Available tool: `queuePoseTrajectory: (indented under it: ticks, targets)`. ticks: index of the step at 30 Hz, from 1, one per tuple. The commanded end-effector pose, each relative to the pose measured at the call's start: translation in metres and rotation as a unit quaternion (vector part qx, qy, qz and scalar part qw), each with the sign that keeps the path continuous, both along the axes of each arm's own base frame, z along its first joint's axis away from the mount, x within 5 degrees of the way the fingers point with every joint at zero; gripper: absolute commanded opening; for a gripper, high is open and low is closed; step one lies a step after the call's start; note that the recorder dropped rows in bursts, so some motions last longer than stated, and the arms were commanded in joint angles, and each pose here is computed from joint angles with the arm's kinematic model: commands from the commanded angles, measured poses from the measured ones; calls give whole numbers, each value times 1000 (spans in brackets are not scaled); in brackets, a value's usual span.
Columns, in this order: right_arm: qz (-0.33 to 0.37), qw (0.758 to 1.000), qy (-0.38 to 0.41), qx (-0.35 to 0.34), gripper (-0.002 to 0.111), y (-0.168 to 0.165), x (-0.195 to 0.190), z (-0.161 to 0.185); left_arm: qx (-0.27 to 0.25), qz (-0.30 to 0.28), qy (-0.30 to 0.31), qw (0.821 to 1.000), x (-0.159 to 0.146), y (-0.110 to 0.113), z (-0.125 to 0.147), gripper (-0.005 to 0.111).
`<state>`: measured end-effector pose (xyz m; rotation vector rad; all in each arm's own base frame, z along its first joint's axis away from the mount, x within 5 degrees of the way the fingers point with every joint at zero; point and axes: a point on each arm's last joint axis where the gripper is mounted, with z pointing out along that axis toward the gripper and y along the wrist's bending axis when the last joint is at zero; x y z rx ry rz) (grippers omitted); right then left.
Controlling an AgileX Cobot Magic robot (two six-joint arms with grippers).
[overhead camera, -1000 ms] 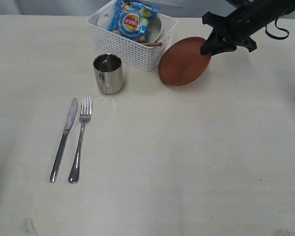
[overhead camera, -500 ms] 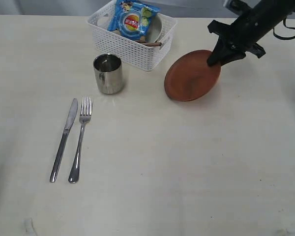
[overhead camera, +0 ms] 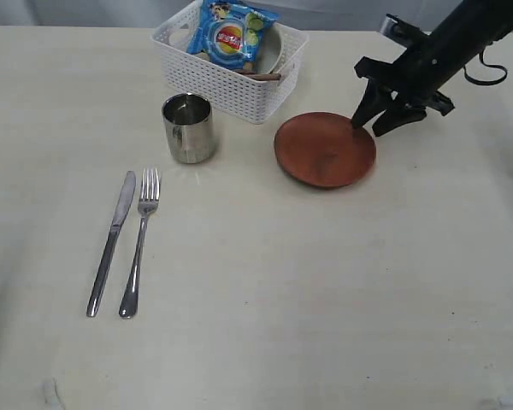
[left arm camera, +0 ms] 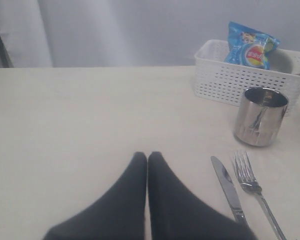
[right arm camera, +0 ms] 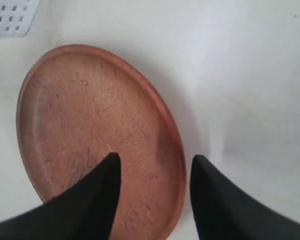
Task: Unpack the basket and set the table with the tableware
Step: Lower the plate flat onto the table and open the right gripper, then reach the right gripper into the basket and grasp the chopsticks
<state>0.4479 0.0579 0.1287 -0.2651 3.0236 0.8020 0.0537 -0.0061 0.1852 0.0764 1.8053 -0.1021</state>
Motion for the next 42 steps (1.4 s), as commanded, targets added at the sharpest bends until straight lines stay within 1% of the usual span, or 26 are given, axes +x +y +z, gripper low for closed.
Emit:
queuePoseTrajectory:
  ticks: [1, 4, 7, 11, 14, 16, 20, 22, 24, 26, 28, 30, 36, 40, 41, 42]
  targets:
    - [17, 999, -34, -10, 43, -2, 8, 28, 0, 1, -1, 1000, 0, 0, -1, 0]
    - [22, 996, -86, -9, 43, 1, 16, 60, 0, 1, -1, 1000, 0, 0, -1, 0]
    - [63, 987, -151, -8, 43, 17, 18, 95, 0, 1, -1, 1000, 0, 0, -1, 0]
    - [117, 971, -210, 6, 44, 54, 10, 132, 0, 1, -1, 1000, 0, 0, -1, 0]
    - [193, 949, -249, -18, 47, 87, -2, 146, 0, 1, -1, 1000, 0, 0, -1, 0]
    - [227, 938, -260, -41, 49, 106, -9, 149, 0, 1, -1, 1000, 0, 0, -1, 0]
    - [299, 910, -269, -101, 49, 143, -25, 144, 0, 1, -1, 1000, 0, 0, -1, 0]
    - [327, 893, -277, -135, 49, 156, -31, 141, 0, 1, -1, 1000, 0, 0, -1, 0]
    - [339, 875, -301, -170, 49, 170, -30, 135, 0, 1, -1, 1000, 0, 0, -1, 0]
    - [343, 864, -314, -194, 49, 178, -29, 129, 0, 1, -1, 1000, 0, 0, -1, 0]
    - [349, 861, -314, -197, 49, 184, -28, 119, 0, 1, -1, 1000, 0, 0, -1, 0]
    - [347, 863, -309, -197, 49, 188, -26, 111, 0, 1, -1, 1000, 0, 0, -1, 0]
    - [345, 868, -283, -219, 49, 188, -18, 81, 0, 1, -1, 1000, 0, 0, -1, 0]
    - [338, 867, -294, -218, 49, 190, -15, 76, 0, 1, -1, 1000, 0, 0, -1, 0]
    - [339, 867, -292, -219, 47, 190, -14, 74, 0, 1, -1, 1000, 0, 0, -1, 0]
    - [343, 864, -289, -226, 38, 189, -14, 71, 0, 1, -1, 1000, 0, 0, -1, 0]
